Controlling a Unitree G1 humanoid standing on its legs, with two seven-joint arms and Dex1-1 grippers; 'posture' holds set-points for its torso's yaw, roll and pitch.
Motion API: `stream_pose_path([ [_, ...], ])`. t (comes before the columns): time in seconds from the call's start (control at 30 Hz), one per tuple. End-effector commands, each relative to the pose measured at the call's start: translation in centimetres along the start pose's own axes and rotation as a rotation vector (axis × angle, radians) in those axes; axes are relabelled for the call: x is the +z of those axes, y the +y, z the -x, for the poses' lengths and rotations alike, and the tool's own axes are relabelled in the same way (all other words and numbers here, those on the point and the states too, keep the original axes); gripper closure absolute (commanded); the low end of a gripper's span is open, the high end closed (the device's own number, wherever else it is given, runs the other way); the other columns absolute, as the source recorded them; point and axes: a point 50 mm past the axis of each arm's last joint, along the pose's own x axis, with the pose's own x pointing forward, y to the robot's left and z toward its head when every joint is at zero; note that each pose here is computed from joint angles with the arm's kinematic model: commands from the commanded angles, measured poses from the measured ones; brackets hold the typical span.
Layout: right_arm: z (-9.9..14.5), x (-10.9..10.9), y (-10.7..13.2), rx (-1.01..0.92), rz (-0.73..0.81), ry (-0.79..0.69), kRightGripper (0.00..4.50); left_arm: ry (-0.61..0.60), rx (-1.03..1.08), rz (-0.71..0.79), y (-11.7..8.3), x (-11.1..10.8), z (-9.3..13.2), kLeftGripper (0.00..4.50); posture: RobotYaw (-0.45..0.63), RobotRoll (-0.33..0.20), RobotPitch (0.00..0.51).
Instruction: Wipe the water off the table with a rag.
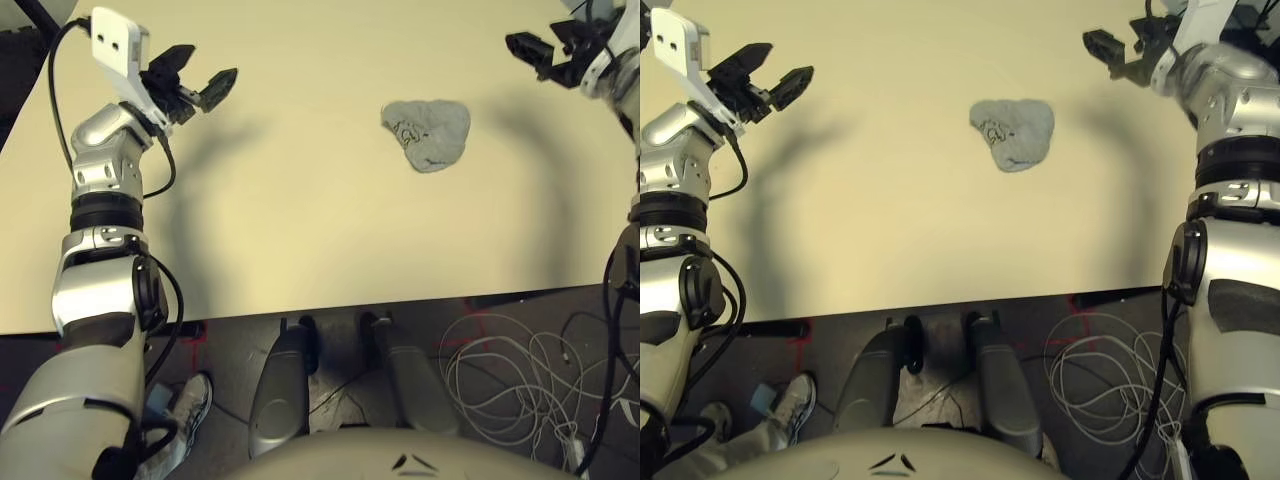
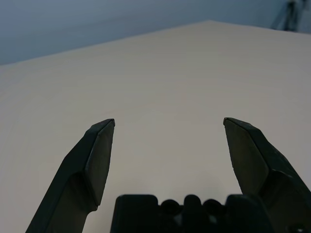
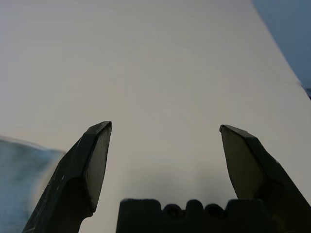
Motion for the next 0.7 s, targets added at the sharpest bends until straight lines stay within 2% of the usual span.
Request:
stream_pose_path([
  [0.03,0.4,-1.8,-0.6,-0.081,0.002,0.004,0.01,0.003,0.095,-0.012,0.1,-1.1,0.2,0.00,-0.02,0.000,0.282],
  [0.17,0.6,-3.9,-0.2,-0.109,-0.013,0.040,0.01,0.058,0.192,0.006,-0.1,-3.3,0.8,0.00,-0.02,0.000,0.278],
  [0.3,0.9,-4.8,-0.3,-0.126,-0.020,0.066,0.01,0.090,0.272,0.029,-0.2,-4.6,1.3,0.00,-0.03,0.000,0.269],
  [0.53,0.7,-4.8,0.1,-0.097,-0.020,0.067,0.01,0.119,0.289,0.064,-1.2,-6.1,1.5,0.00,-0.06,0.000,0.262],
  [0.7,0.2,-4.4,0.7,-0.069,-0.023,0.054,0.01,0.123,0.316,0.062,-0.7,-6.3,2.1,0.00,-0.06,0.000,0.239],
])
